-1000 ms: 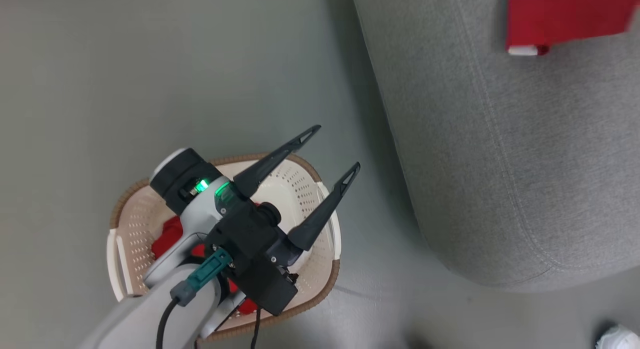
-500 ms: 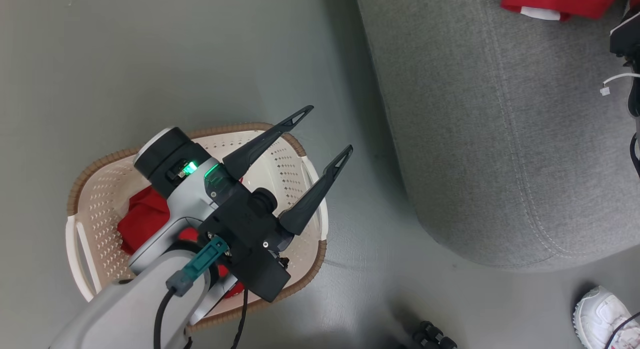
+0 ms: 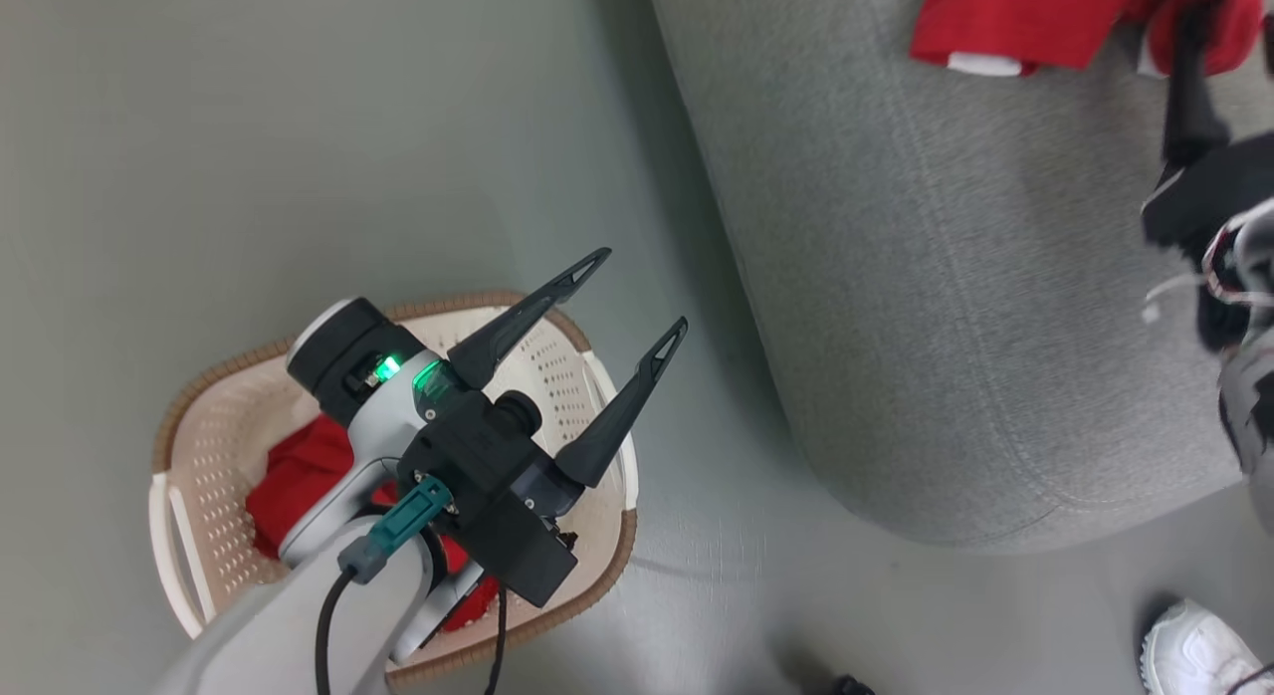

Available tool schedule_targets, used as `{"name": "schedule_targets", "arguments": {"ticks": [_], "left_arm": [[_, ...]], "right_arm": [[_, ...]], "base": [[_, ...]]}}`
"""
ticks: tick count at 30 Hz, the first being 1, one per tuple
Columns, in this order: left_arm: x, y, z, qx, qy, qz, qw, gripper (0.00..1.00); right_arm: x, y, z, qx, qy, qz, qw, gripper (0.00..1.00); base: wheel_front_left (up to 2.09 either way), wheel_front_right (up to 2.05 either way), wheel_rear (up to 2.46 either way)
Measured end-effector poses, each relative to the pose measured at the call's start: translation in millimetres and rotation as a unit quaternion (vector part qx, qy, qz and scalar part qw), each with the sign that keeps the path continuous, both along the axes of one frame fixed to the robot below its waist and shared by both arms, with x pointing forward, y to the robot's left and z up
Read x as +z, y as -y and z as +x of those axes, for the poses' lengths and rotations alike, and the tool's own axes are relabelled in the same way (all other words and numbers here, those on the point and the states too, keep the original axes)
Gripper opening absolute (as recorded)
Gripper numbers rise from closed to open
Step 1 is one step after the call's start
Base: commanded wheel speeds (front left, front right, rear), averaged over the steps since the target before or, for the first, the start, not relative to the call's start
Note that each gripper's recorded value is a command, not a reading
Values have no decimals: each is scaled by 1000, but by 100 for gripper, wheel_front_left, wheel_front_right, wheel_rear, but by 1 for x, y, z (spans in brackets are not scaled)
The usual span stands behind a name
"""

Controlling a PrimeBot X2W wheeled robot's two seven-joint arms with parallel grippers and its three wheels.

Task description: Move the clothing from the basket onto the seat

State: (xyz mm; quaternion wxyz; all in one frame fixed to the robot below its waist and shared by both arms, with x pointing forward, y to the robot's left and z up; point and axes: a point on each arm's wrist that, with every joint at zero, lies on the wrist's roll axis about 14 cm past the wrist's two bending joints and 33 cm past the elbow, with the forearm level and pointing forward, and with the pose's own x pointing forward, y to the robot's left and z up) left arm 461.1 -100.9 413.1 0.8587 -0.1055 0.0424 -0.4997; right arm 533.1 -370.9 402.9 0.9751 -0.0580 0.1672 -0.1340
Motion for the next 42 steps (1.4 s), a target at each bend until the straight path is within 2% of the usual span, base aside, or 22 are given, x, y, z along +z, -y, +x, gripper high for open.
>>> {"name": "schedule_targets", "arguments": {"ticks": [5, 10, 19, 23, 30, 34, 42], "left_arm": [[13, -2, -3, 18, 2, -7, 1000, 100], [28, -13, 2, 53, 3, -13, 999, 100], [41, -62, 15, 155, -6, 0, 988, 100], [40, -93, 15, 208, -12, 19, 978, 100], [46, -140, 4, 286, -24, 35, 957, 100], [45, -166, -12, 321, -31, 46, 945, 100], [41, -215, -54, 388, -45, 67, 918, 100]], "right_arm": [[12, -11, -14, 18, 12, 3, 1000, 100], [46, -29, -8, 49, 57, -2, 997, 100], [87, -93, -4, 117, 126, 31, 985, 100], [95, -122, -12, 139, 144, 57, 978, 100], [87, -153, -44, 151, 147, 95, 973, 100], [82, -168, -65, 150, 149, 112, 971, 100], [98, -215, -101, 186, 175, 133, 958, 100]], "base": [[0, 0, 0], [0, 0, 0], [0, 0, 0], [0, 0, 0], [0, 0, 0], [0, 0, 0], [0, 0, 0]]}}
